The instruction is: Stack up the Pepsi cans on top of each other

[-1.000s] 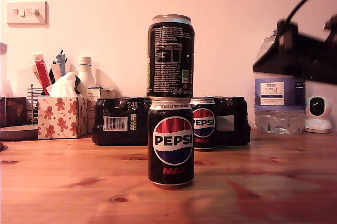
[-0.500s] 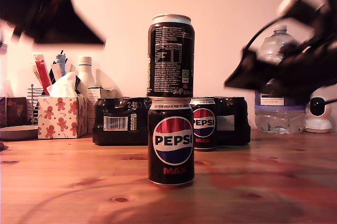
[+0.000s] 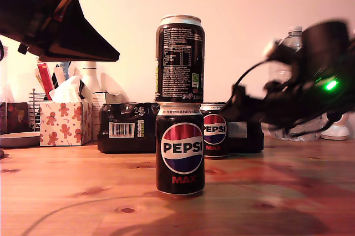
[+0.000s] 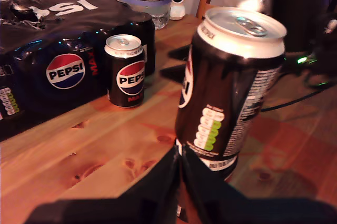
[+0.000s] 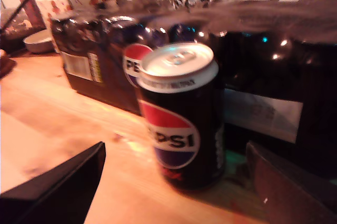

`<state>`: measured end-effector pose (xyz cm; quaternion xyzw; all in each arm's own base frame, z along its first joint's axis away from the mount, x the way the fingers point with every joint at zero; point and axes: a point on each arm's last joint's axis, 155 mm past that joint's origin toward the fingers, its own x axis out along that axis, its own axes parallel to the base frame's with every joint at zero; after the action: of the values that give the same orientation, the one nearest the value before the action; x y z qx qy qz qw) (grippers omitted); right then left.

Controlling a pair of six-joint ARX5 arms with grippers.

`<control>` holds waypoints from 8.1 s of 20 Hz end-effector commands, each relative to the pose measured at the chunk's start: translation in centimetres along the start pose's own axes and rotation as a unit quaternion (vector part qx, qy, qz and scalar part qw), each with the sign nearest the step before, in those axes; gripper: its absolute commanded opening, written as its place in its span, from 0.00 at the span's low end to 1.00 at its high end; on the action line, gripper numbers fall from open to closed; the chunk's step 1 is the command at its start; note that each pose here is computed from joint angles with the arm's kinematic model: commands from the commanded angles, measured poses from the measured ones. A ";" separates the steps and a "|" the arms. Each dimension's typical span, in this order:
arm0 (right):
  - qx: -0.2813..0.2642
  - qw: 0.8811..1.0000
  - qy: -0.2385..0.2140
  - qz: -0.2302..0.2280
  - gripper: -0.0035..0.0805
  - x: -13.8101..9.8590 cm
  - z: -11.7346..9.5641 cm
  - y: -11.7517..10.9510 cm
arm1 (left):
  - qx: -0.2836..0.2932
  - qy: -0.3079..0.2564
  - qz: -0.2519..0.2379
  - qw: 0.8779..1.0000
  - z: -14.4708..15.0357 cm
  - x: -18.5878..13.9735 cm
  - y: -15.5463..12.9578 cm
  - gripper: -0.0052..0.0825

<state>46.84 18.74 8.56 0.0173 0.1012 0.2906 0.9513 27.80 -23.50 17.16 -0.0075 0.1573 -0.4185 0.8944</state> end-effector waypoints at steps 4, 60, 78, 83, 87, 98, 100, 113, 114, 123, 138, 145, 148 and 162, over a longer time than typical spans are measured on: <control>-0.004 1.000 -0.006 0.013 0.96 2.5 -0.4 -0.4 | -0.013 0.024 -0.004 1.000 -2.4 0.0 -0.3 0.03; -0.069 0.997 0.014 0.006 0.27 5.1 7.1 1.1 | -0.012 0.045 -0.048 0.998 -3.4 0.1 -2.6 0.03; -0.089 0.996 -0.023 -0.010 0.28 -3.3 18.9 2.4 | -0.002 0.029 -0.058 0.998 -3.4 -1.4 -3.9 0.03; -0.093 0.995 -0.025 0.002 0.28 -6.1 21.0 4.5 | 0.001 -0.002 -0.045 0.999 -2.9 -3.4 -4.0 0.03; -0.101 0.994 -0.031 0.024 0.28 -8.1 22.5 7.2 | -0.008 0.000 -0.038 0.999 -3.5 -4.5 -4.0 0.03; -0.104 0.991 -0.035 0.083 0.31 -13.7 24.5 13.2 | 0.000 -0.012 -0.039 0.999 -2.9 -5.1 -4.3 0.03; -0.106 0.989 -0.032 0.102 0.31 -14.2 24.4 14.7 | 0.000 -0.013 -0.039 0.999 -2.9 -5.1 -4.3 0.03; -0.115 0.976 -0.021 0.182 0.31 -13.8 21.4 21.0 | 0.003 -0.010 -0.033 0.999 -3.0 -5.1 -4.1 0.03; -0.114 0.976 -0.026 0.183 0.31 -13.7 21.3 21.0 | 0.003 -0.010 -0.033 0.999 -3.0 -5.1 -4.0 0.03; -0.107 0.975 -0.046 0.189 0.31 -13.1 20.5 21.5 | 0.003 -0.010 -0.029 1.000 -3.0 -5.1 -3.9 0.03; -0.103 0.978 -0.022 0.183 0.29 -11.1 18.6 21.1 | 0.002 -0.006 -0.025 1.000 -3.2 -5.1 -3.8 0.03; -0.104 0.979 -0.013 0.176 0.29 -10.9 18.2 20.5 | 0.005 0.001 -0.025 1.000 -3.6 -5.1 -3.7 0.03; -0.102 0.980 -0.005 0.171 0.29 -10.9 17.9 20.0 | 0.005 0.002 -0.025 1.000 -3.6 -5.1 -3.7 0.03; -0.096 0.983 0.025 0.157 0.29 -10.7 16.5 19.3 | 0.004 0.002 -0.025 1.000 -3.6 -5.1 -3.7 0.03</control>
<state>30.93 29.53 28.38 -0.0661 0.0892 0.4480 0.8871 21.19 -21.81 16.70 -0.0121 0.1496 -0.4408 0.8850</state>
